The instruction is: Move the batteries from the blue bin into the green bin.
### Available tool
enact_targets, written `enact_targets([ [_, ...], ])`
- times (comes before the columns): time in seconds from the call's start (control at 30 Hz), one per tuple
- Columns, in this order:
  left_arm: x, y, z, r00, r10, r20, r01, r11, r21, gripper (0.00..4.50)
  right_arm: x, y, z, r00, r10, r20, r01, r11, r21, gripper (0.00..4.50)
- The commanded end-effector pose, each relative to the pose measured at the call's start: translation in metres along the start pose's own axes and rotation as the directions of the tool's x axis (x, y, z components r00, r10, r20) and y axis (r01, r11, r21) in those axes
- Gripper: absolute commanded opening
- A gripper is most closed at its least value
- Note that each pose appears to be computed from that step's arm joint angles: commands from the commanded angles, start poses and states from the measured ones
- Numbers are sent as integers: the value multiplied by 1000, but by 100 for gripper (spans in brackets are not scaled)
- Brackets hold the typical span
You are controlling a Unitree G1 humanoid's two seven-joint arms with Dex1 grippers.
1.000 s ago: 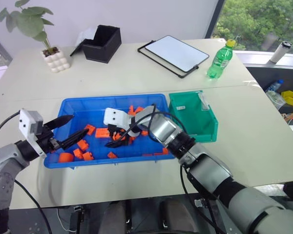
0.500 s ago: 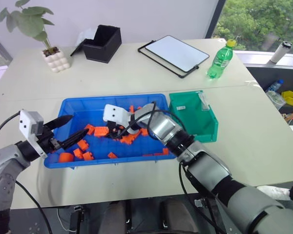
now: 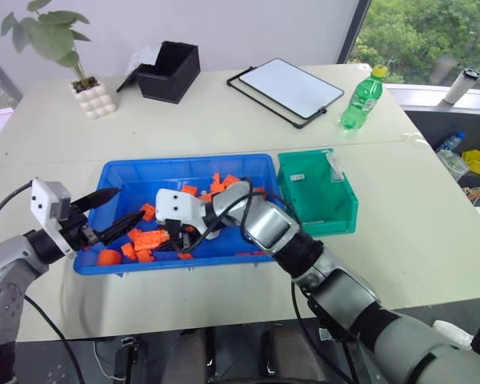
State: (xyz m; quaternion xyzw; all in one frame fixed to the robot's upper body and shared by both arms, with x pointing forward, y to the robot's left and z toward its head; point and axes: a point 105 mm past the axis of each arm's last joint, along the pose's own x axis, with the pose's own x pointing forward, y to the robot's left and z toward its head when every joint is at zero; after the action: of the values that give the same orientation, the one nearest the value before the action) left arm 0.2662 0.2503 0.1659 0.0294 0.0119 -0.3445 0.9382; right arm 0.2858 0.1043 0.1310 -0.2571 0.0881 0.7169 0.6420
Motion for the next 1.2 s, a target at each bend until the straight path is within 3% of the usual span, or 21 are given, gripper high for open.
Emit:
enact_targets([
  [0.03,0,0,12,1000,-5,26,4,999,47,450,2,6,7,999,20,27,-20,999,-30,228],
  [0.17,0,-1,12,1000,-8,26,7,999,47,450,0,7,5,999,30,18,-29,999,-43,420],
  [0.2,-1,-1,12,1000,-8,26,6,999,47,450,0,7,6,999,28,18,-27,999,-44,447],
  [0.37,-1,-1,12,1000,-8,25,6,999,47,450,-12,0,29,998,-7,58,10,998,-57,447],
  [0.53,1,1,12,1000,-10,28,9,999,51,450,-35,-36,53,985,-140,102,152,982,-112,447],
  [0.7,4,2,13,999,-13,33,12,999,52,450,-34,-50,38,986,-154,60,162,973,-167,447],
  [1.2,1,0,11,999,10,40,-12,999,45,450,-8,-43,5,997,-71,-30,59,953,-298,447],
])
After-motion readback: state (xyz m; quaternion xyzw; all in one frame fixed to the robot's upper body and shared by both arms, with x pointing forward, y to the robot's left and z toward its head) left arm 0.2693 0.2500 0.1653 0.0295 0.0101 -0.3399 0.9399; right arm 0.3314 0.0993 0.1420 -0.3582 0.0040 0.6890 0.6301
